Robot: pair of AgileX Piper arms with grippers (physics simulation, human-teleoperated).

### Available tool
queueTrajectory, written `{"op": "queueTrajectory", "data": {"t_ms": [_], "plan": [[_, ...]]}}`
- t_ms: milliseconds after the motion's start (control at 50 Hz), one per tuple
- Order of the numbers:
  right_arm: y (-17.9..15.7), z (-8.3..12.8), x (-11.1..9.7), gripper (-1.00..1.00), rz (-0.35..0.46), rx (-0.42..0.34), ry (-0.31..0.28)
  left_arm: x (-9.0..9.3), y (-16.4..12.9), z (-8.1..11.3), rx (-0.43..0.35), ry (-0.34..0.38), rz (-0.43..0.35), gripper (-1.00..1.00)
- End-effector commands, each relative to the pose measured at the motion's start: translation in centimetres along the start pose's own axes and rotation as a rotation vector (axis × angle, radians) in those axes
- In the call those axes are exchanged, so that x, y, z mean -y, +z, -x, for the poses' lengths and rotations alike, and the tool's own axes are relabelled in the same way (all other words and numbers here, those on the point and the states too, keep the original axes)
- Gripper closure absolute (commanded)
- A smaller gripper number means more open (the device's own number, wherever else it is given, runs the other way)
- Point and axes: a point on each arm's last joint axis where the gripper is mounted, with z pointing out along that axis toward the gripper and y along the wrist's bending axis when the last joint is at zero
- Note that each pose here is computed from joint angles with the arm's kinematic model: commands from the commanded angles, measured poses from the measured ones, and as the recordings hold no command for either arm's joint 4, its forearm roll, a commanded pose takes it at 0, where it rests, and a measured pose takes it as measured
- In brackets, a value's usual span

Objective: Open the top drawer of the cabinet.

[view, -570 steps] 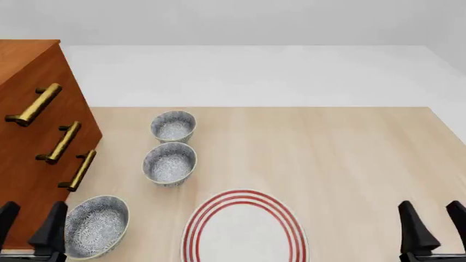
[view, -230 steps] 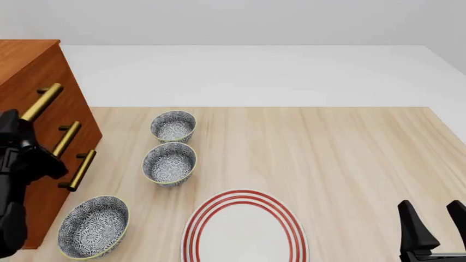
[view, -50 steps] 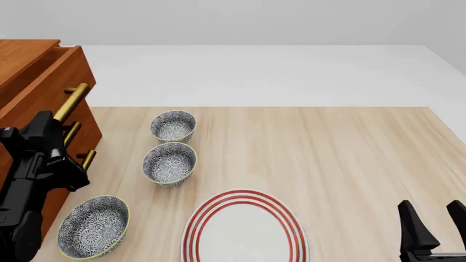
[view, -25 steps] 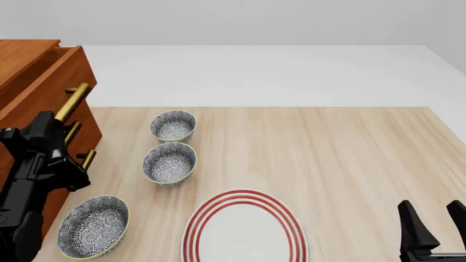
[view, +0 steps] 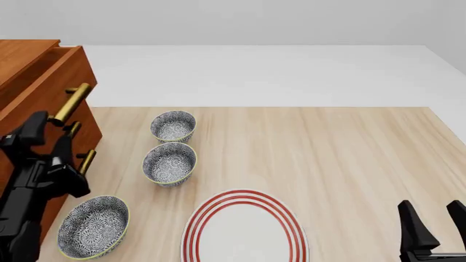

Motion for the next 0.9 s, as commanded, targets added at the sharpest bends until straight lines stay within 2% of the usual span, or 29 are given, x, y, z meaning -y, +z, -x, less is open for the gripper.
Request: {"op": "queueTrajectory", "data": {"t_ms": [20, 240, 320, 340, 360, 380, 400, 420, 440, 480, 500, 540, 580, 620, 660, 680, 720, 780, 860, 880, 900], "plan": [[0.0, 0.0, 0.0, -1.00, 0.000, 0.000, 0.000, -0.1, -1.4, 0.1, 0.002, 0.002, -0.012, -1.00], [0.0, 0.0, 0.0, -1.00, 0.000, 0.000, 0.000, -1.8, -4.0, 0.2, 0.006, -0.001, 0.004, -1.00], [0.0, 0.0, 0.0, -1.00, 0.000, 0.000, 0.000, -3.3, -5.2, 0.5, 0.023, -0.021, 0.034, -1.00], [0.0, 0.0, 0.0, -1.00, 0.000, 0.000, 0.000, -5.0, -5.7, 0.6, 0.030, -0.065, 0.059, -1.00], [0.0, 0.0, 0.0, -1.00, 0.000, 0.000, 0.000, -5.1, -5.7, 0.6, 0.030, -0.065, 0.059, -1.00], [0.0, 0.0, 0.0, -1.00, 0.000, 0.000, 0.000, -6.8, -6.1, 0.8, 0.040, -0.113, 0.087, -1.00], [0.0, 0.0, 0.0, -1.00, 0.000, 0.000, 0.000, -6.8, -6.2, 0.8, 0.040, -0.113, 0.087, -1.00], [0.0, 0.0, 0.0, -1.00, 0.000, 0.000, 0.000, -8.0, -6.5, 0.8, 0.044, -0.151, 0.095, -1.00], [0.0, 0.0, 0.0, -1.00, 0.000, 0.000, 0.000, -9.9, -7.0, 1.0, 0.054, -0.221, 0.098, -1.00], [0.0, 0.0, 0.0, -1.00, 0.000, 0.000, 0.000, -10.6, -7.3, 1.0, 0.055, -0.242, 0.104, -1.00], [0.0, 0.0, 0.0, -1.00, 0.000, 0.000, 0.000, -11.8, -7.8, 1.1, 0.067, -0.294, 0.099, -1.00], [0.0, 0.0, 0.0, -1.00, 0.000, 0.000, 0.000, -12.0, -8.1, 1.2, 0.075, -0.311, 0.090, -1.00], [0.0, 0.0, 0.0, -1.00, 0.000, 0.000, 0.000, -13.8, -8.7, 1.2, 0.073, -0.459, 0.034, -1.00], [0.0, 0.0, 0.0, -1.00, 0.000, 0.000, 0.000, -14.6, -9.0, 1.1, 0.067, -0.486, 0.051, -1.00], [0.0, 0.0, 0.0, -1.00, 0.000, 0.000, 0.000, -16.8, -9.5, 1.2, 0.073, -0.585, 0.058, -1.00], [0.0, 0.0, 0.0, -1.00, 0.000, 0.000, 0.000, -16.8, -9.8, 1.3, 0.092, -0.579, 0.051, -1.00], [0.0, 0.0, 0.0, -1.00, 0.000, 0.000, 0.000, -18.8, -9.9, 1.3, 0.082, -0.687, 0.048, -1.00], [0.0, 0.0, 0.0, -1.00, 0.000, 0.000, 0.000, -20.3, -10.1, 1.3, 0.077, -0.784, 0.028, -1.00], [0.0, 0.0, 0.0, -1.00, 0.000, 0.000, 0.000, -20.4, -9.9, 1.4, 0.063, -0.779, -0.020, -1.00], [0.0, 0.0, 0.0, -1.00, 0.000, 0.000, 0.000, -20.7, -9.8, 1.3, 0.042, -0.812, -0.024, -1.00], [0.0, 0.0, 0.0, -1.00, 0.000, 0.000, 0.000, -20.7, -9.8, 1.3, 0.042, -0.812, -0.024, -1.00]]}}
